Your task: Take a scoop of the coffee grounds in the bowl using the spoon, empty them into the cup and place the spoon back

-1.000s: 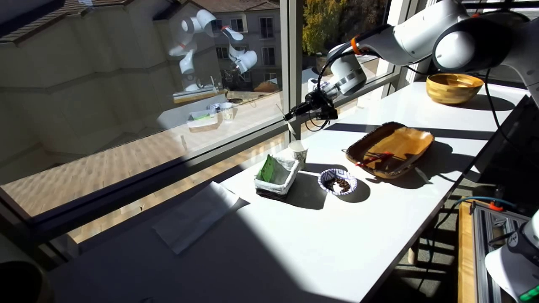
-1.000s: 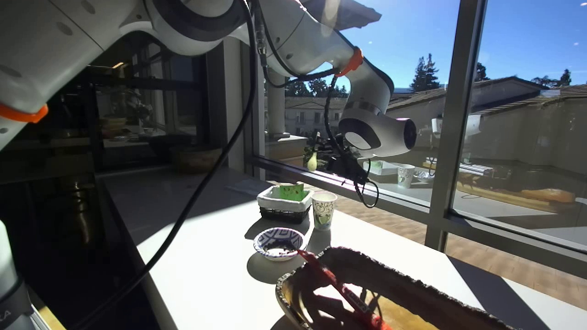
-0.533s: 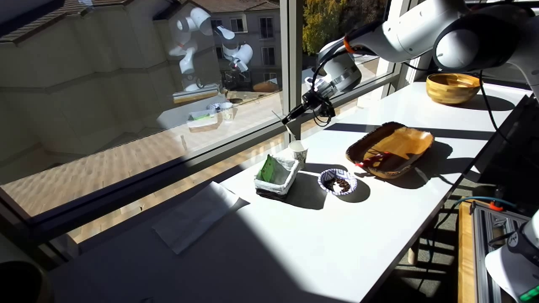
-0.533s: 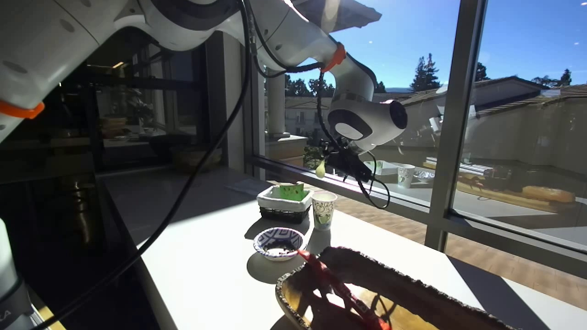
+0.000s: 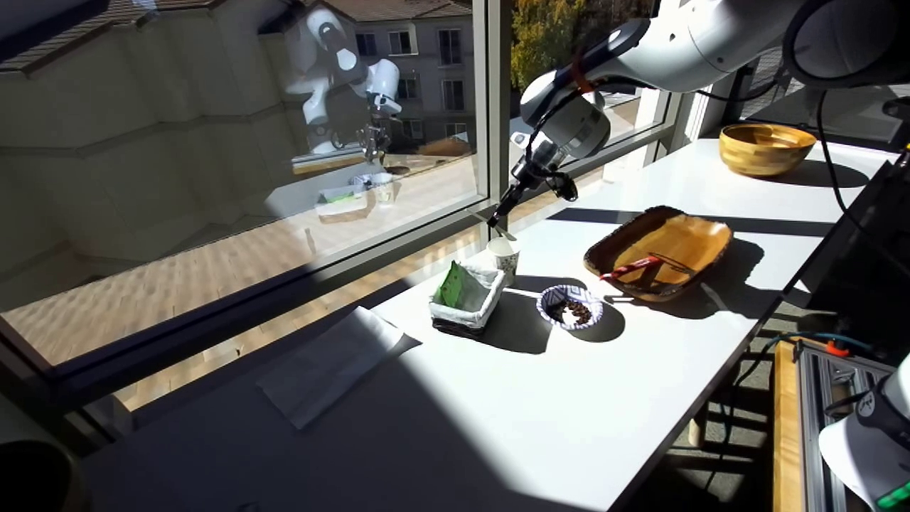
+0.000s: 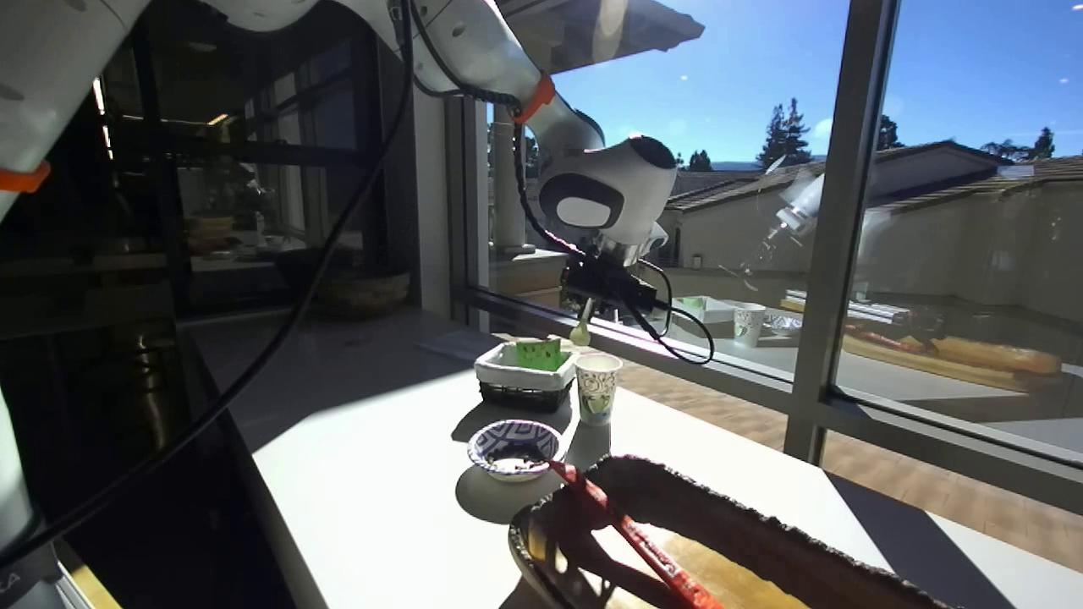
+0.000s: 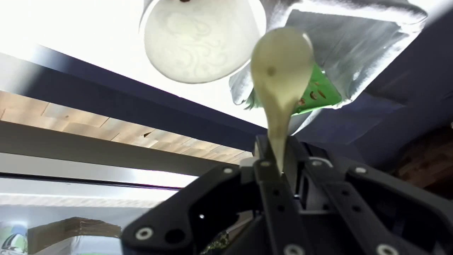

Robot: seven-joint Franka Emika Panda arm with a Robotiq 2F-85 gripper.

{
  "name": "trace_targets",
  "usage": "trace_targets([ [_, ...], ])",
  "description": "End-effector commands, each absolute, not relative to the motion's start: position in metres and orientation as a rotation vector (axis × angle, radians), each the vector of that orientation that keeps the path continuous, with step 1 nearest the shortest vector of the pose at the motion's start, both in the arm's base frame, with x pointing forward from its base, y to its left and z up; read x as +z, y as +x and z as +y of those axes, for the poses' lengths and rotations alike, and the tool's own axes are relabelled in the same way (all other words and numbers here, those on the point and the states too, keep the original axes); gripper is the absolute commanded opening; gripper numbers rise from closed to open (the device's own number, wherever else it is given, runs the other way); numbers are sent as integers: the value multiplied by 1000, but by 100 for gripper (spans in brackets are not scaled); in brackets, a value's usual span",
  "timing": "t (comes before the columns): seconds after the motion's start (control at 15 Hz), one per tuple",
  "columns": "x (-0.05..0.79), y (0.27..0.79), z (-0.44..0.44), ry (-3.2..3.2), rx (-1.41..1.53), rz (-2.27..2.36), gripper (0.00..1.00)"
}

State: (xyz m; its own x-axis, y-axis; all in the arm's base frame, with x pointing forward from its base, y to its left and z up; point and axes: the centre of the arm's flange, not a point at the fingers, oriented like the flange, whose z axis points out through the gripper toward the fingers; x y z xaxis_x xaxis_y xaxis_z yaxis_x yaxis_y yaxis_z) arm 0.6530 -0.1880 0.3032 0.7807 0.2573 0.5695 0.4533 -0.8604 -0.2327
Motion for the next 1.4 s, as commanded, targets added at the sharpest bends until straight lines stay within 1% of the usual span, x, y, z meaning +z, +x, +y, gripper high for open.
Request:
trace_targets([
  [0.0, 322, 604, -174, -2766, -548, -487, 3],
  [0.2, 321, 581, -168, -2795, -356, -465, 3],
  [0.4, 305, 561, -156, -2761, -273, -461, 3],
  [0.47, 307, 585, -166, -2777, -333, -481, 3],
  [0.53, 305, 582, -164, -2771, -326, -481, 14],
  [0.73, 308, 584, -165, -2769, -337, -480, 14],
  [0.8, 302, 588, -169, -2757, -371, -468, 3],
  [0.93, 293, 585, -165, -2750, -403, -493, 3],
  [1.33, 273, 552, -156, -2740, -459, -448, 3],
])
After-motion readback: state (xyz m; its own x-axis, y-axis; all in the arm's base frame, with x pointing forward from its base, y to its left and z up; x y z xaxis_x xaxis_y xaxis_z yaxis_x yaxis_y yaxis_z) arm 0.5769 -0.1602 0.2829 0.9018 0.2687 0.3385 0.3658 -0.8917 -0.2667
